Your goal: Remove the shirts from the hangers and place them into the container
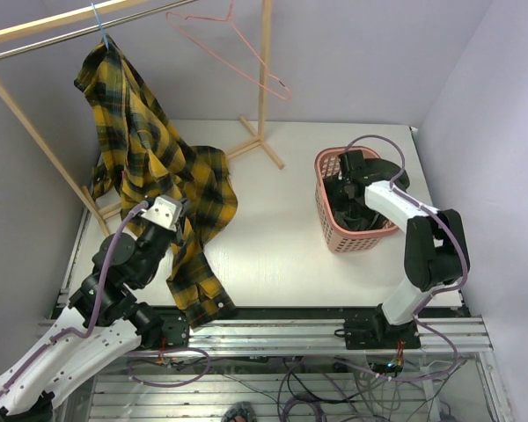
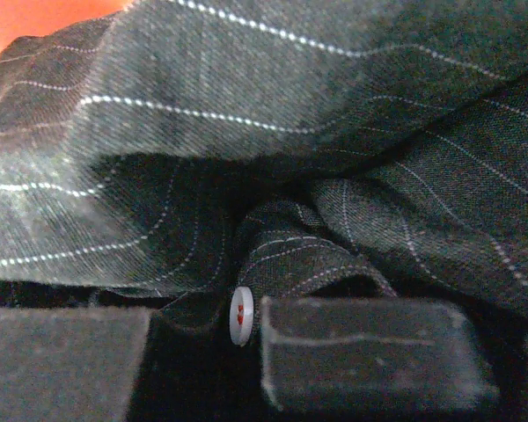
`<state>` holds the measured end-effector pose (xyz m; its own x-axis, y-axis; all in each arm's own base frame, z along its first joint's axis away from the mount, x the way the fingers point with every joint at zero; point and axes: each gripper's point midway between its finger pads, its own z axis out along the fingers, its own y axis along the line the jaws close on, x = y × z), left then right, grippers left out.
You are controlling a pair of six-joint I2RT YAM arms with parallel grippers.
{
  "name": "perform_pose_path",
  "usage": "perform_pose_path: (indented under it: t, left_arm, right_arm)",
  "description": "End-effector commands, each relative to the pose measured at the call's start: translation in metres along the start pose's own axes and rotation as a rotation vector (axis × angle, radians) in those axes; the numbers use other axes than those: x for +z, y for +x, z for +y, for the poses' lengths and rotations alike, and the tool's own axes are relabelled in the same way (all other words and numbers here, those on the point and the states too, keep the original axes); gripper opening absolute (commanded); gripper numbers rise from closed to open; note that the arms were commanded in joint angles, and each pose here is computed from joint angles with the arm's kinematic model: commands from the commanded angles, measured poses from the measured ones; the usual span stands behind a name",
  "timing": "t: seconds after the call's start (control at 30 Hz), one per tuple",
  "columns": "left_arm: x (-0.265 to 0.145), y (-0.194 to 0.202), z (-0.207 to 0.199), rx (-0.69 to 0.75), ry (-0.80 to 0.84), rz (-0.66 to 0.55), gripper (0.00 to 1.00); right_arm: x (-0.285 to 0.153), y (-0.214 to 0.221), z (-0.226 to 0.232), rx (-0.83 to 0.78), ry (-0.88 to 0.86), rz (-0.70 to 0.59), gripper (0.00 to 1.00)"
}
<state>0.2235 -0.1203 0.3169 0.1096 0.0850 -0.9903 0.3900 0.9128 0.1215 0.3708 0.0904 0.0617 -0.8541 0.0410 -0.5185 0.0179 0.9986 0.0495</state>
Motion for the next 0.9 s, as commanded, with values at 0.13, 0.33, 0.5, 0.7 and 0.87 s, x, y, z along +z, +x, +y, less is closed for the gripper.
perform_pose_path:
  t: [0.13,0.33,0.5,0.7,0.87]
  left_arm:
    - [0.002,-0.011,0.001,-0.016,0.000,-0.021,0.19]
    - [0.002,-0.010,0.000,-0.014,0.002,-0.022,0.21]
    - [0.002,-0.010,0.000,-0.011,0.001,-0.025,0.24]
    - [0.004,-0.008,-0.001,-0.010,0.006,-0.019,0.31]
    - [0.003,-0.009,0.003,-0.020,-0.015,-0.007,0.36]
  right_arm:
    - [0.024,0.013,-0.003,0.017,0.029,0.028,0.14]
    - [0.003,-0.016,0.000,0.027,0.026,-0.037,0.33]
    - [-0.040,-0.054,0.003,0.052,0.011,-0.151,0.45]
    - [-0.106,-0.101,0.005,0.065,-0.013,-0.303,0.59]
    - [-0.168,-0.130,0.023,0.044,-0.128,-0.445,0.56]
